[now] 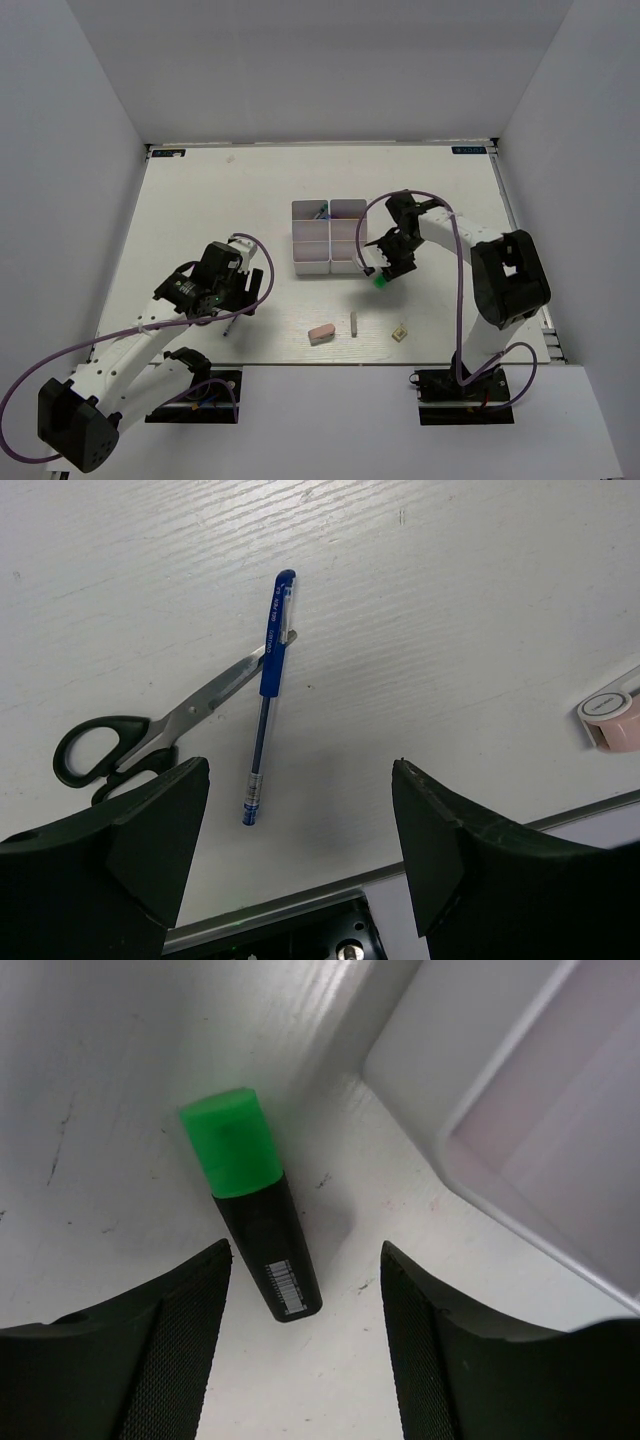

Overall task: Sort the stationery into containers
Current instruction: Pick up the pen from the center of the board.

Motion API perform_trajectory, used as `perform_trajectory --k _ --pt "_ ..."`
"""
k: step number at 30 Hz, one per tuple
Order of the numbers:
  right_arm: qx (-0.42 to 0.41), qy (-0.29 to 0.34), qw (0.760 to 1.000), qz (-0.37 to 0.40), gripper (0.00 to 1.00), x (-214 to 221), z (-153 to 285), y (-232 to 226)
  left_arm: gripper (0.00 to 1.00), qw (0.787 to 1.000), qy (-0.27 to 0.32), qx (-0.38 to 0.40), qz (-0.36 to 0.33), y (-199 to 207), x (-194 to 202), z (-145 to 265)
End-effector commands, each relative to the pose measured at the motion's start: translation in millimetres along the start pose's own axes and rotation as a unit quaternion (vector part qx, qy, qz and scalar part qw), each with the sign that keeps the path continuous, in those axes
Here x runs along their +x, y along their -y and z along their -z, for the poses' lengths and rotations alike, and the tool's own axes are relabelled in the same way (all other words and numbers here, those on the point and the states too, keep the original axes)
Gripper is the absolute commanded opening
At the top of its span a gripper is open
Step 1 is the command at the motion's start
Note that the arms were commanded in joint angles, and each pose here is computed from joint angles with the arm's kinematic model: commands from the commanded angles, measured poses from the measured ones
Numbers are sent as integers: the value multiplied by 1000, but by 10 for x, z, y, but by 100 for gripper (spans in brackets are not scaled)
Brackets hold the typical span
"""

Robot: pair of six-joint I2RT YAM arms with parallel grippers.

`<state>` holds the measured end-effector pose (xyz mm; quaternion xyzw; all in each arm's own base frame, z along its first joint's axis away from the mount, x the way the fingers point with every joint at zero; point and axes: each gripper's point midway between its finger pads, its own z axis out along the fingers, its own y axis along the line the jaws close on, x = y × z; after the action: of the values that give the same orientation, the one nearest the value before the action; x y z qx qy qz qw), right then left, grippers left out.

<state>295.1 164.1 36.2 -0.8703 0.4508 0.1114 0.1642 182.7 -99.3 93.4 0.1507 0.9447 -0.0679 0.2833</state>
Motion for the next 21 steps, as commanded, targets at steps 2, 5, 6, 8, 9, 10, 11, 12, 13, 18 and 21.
perform_trajectory --k 2,5,6,8,9,10,11,12,13,18,21 --pt "-54 11 998 33 63 -15 -49 -195 84 1000 2 -5 -1 -24 -3 10" --pt "-74 10 997 30 63 21 -120 -324 84 1000 1 -5 -1 -25 1 11" --pt "-74 8 997 31 63 29 -130 -334 84 1000 4 -4 -1 -24 -10 14" --pt "-86 8 996 29 62 37 -186 -432 84 1000 4 -4 -2 -23 -10 14" --pt "-81 3 996 27 60 59 -191 -416 84 1000 3 -4 -2 -21 -8 18" --pt "-83 1 996 21 60 70 -202 -440 84 1000 5 -3 -3 -16 -19 22" --pt "-86 -1 996 18 57 82 -222 -474 84 1000 2 -4 -3 -22 -4 12" --pt "-85 -3 996 11 55 87 -224 -476 84 1000 3 -4 -3 -22 -6 15" --pt "-89 -3 996 8 53 88 -239 -501 84 1000 3 -5 -2 -28 -5 12" --pt "-98 -11 995 -21 13 112 -263 -612 84 1000 1 -7 -4 -32 6 8" --pt "-87 -14 995 -40 2 98 -230 -660 84 1000 3 -7 -1 -36 -6 12"
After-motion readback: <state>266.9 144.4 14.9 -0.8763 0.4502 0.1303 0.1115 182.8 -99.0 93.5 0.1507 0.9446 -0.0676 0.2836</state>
